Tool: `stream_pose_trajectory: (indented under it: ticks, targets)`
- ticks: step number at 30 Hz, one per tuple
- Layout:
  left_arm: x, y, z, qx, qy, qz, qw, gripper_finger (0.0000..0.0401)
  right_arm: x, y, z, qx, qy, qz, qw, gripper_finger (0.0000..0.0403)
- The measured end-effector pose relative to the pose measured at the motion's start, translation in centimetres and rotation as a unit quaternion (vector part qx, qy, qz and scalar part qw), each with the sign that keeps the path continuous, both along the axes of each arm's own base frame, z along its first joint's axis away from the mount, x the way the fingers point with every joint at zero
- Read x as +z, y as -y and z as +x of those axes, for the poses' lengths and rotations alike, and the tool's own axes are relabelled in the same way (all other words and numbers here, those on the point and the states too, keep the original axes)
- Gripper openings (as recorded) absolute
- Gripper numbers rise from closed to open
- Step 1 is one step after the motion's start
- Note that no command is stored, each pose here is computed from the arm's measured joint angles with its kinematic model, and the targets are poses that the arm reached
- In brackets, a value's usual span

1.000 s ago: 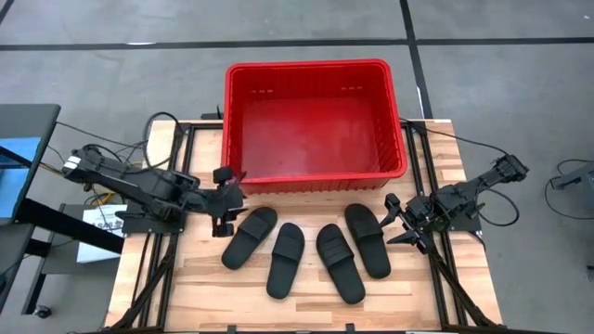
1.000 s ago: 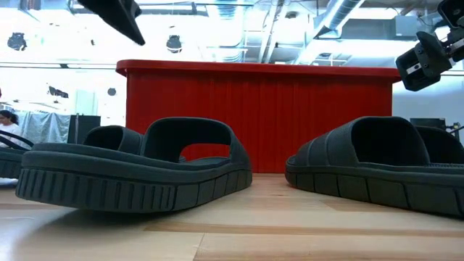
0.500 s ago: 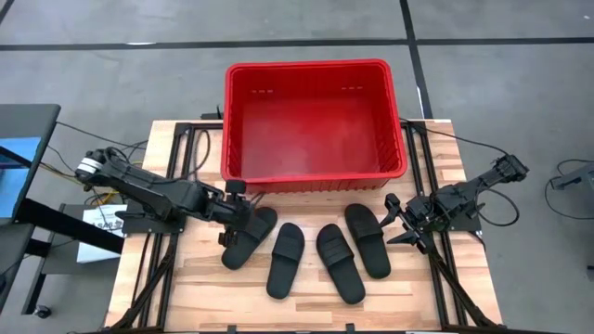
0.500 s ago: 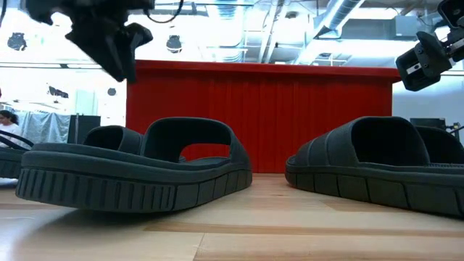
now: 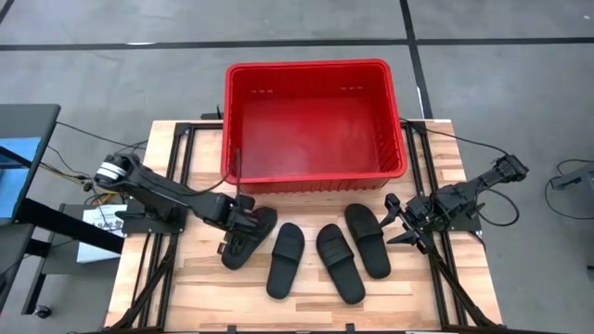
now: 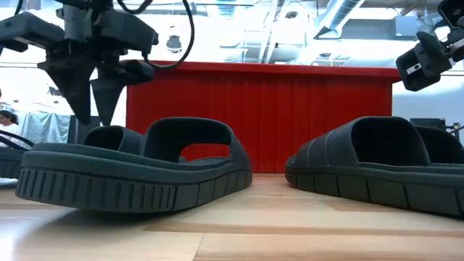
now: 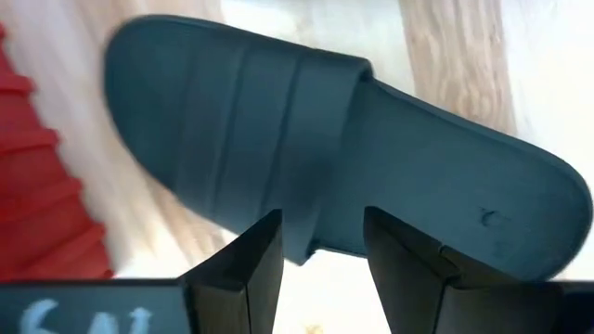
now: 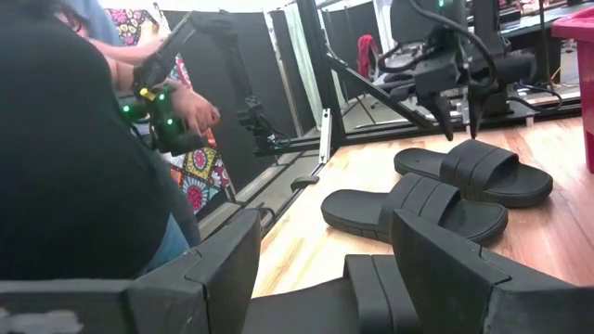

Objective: Pick and place slides into bin
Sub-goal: Put the black slipper into the red bin

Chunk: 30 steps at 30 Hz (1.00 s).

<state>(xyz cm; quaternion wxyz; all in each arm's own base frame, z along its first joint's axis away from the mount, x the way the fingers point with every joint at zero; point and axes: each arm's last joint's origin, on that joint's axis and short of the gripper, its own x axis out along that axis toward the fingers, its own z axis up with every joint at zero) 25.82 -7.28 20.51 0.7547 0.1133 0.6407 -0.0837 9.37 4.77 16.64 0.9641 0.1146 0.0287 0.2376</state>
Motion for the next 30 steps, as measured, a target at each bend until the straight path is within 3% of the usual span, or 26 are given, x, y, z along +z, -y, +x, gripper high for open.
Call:
stream_pose_trajectory:
  ticks: [30]
  targets:
    - [-1.6, -0.3, 0.1, 0.018, 0.036, 0.054, 0.998, 0.0141, -0.1, 0.0, 0.0, 0.0, -0.007, -0.003, 1.0, 0.0233]
